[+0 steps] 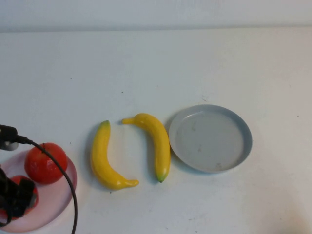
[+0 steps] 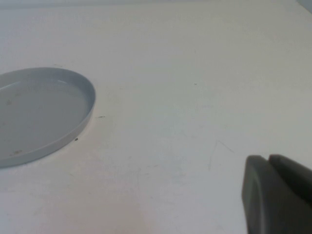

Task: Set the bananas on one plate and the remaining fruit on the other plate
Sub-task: Put one type of fruit in the left plate, then put another type of fruit in the right plate

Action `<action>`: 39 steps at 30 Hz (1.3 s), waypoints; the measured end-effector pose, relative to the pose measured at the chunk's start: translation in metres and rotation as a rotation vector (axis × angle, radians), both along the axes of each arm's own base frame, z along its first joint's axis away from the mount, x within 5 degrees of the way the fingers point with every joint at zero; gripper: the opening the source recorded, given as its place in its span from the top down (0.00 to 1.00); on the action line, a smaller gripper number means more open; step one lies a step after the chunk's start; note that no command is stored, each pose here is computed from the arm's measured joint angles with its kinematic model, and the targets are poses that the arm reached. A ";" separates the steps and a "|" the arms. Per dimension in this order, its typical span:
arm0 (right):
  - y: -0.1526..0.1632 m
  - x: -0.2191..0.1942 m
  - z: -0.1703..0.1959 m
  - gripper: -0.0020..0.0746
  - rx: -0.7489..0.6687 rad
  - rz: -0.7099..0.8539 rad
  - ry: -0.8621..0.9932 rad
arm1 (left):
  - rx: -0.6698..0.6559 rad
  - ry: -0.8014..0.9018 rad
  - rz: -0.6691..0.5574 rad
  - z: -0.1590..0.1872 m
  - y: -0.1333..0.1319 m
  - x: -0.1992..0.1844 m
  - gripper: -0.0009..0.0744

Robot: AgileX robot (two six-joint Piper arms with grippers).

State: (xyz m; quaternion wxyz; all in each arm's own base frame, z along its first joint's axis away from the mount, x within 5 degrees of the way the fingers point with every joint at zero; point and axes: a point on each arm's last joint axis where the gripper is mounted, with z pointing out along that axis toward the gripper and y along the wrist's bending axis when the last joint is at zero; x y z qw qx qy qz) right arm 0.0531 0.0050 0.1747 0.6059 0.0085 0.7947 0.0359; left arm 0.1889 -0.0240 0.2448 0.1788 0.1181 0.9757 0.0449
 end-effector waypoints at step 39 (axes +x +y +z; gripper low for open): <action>0.000 0.000 0.000 1.00 0.000 0.000 0.000 | -0.325 -1.032 -0.029 0.010 0.014 -0.129 0.98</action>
